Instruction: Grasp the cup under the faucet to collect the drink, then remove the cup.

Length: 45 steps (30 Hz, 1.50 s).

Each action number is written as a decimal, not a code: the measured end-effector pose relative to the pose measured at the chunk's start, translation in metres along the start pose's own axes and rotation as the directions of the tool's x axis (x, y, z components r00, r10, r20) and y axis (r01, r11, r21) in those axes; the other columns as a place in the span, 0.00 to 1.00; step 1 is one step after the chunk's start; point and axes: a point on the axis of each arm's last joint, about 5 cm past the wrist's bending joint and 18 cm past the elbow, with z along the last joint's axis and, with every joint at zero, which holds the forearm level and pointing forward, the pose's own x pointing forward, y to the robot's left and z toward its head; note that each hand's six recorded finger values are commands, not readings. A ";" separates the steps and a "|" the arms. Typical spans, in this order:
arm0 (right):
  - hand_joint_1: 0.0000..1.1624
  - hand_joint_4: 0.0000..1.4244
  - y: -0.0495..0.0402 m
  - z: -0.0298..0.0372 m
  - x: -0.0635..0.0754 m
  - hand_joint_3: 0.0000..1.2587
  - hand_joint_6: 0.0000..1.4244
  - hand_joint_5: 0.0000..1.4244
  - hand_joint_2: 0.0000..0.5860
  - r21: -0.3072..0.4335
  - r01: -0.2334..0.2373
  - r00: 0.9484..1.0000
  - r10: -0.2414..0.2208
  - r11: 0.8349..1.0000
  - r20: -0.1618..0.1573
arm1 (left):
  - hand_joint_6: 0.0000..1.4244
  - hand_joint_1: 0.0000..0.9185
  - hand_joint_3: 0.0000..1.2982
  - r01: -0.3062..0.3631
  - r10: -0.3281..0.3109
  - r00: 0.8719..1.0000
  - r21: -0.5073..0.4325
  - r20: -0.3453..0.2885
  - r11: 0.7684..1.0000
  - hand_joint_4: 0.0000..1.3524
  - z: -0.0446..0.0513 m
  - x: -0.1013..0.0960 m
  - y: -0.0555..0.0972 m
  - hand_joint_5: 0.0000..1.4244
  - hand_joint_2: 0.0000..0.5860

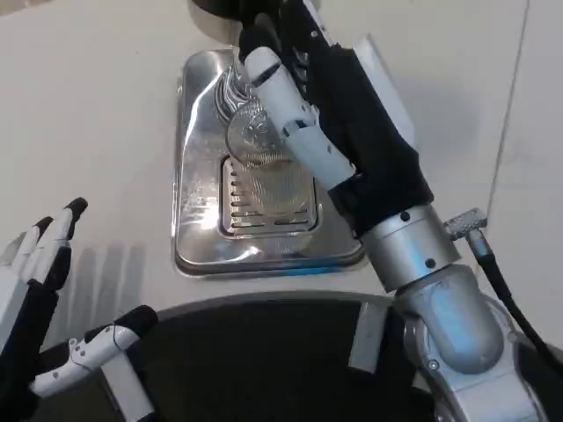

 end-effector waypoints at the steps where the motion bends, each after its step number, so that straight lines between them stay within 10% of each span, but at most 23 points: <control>1: 0.17 0.00 0.0005 0.0003 0.001 0.00 0.00 0.00 1.00 0.004 -0.001 1.000 0.001 1.000 -0.003 | 0.00 0.00 0.00 -0.001 0.001 1.000 -0.003 -0.001 1.000 0.00 -0.0001 0.000 0.000 0.00 0.18; 28: 0.05 0.00 0.0050 0.0185 0.025 0.00 0.00 0.00 0.95 -0.164 -0.144 0.986 0.128 0.976 -0.104 | 0.00 0.00 0.00 -0.009 0.008 1.000 -0.041 -0.008 0.999 0.00 -0.0136 -0.001 0.003 0.00 0.11; 35: 0.00 0.00 0.0083 0.0358 0.028 0.00 0.00 0.00 0.93 -0.385 -0.221 0.970 0.162 0.896 -0.179 | 0.00 0.00 0.00 -0.006 0.006 1.000 -0.011 0.011 1.000 0.00 -0.0134 0.002 0.004 0.00 0.10; 44: 0.00 0.00 0.0153 0.0515 0.029 0.00 0.00 0.00 0.93 -0.585 -0.287 0.955 0.174 0.759 -0.242 | 0.00 0.00 0.00 -0.020 0.020 0.999 -0.008 0.025 1.000 0.00 -0.0119 0.003 0.002 0.00 0.09; 45: 0.00 0.00 0.0166 0.0537 0.030 0.00 0.00 0.00 0.93 -0.629 -0.297 0.952 0.174 0.718 -0.251 | 0.00 0.00 0.00 -0.021 0.021 0.999 -0.005 0.029 1.000 0.00 -0.0116 0.004 0.002 0.00 0.09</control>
